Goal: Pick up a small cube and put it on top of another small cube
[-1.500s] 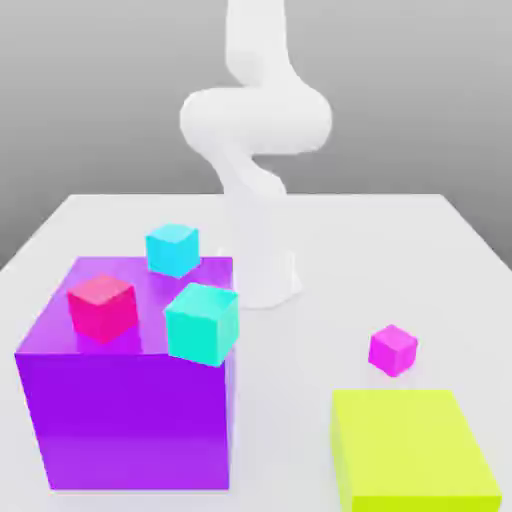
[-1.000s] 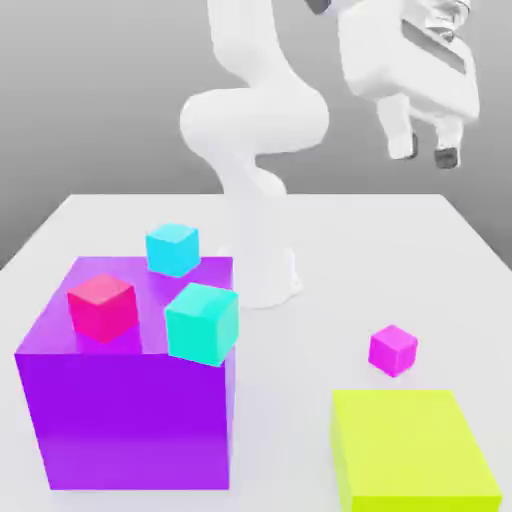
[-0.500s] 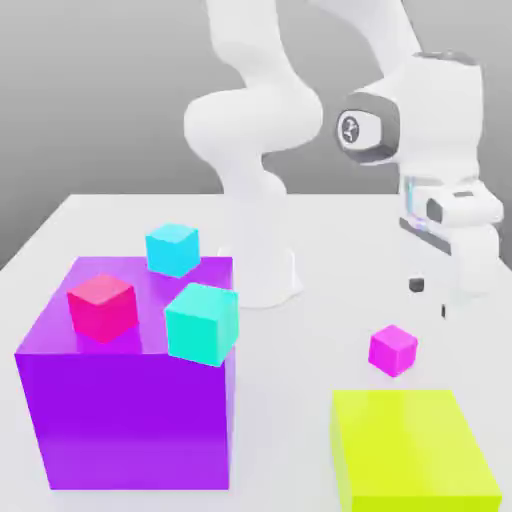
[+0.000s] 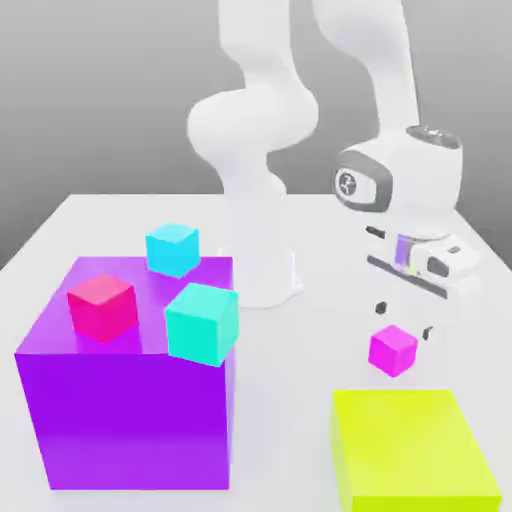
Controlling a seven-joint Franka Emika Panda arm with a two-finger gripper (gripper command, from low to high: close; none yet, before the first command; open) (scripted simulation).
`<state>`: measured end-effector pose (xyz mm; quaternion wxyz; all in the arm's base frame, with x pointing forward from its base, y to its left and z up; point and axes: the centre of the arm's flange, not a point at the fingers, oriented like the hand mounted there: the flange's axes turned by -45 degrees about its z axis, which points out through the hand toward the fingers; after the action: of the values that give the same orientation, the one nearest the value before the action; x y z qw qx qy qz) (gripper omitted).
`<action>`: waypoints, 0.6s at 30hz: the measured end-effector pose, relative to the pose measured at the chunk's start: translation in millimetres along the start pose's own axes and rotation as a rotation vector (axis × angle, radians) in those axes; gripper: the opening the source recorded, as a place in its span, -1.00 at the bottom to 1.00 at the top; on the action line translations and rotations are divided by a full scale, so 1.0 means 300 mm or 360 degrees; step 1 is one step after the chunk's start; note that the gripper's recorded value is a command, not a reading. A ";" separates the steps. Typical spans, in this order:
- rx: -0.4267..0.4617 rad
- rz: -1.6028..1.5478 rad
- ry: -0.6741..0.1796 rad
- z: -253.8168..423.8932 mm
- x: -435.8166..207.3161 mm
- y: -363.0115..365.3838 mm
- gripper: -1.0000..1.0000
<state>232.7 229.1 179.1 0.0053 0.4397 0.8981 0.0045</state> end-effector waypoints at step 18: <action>0.0019 -0.0007 0.0008 0.164 -0.011 -0.038 -1.00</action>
<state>226.3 219.8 129.9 0.0005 0.4378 0.8991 0.0004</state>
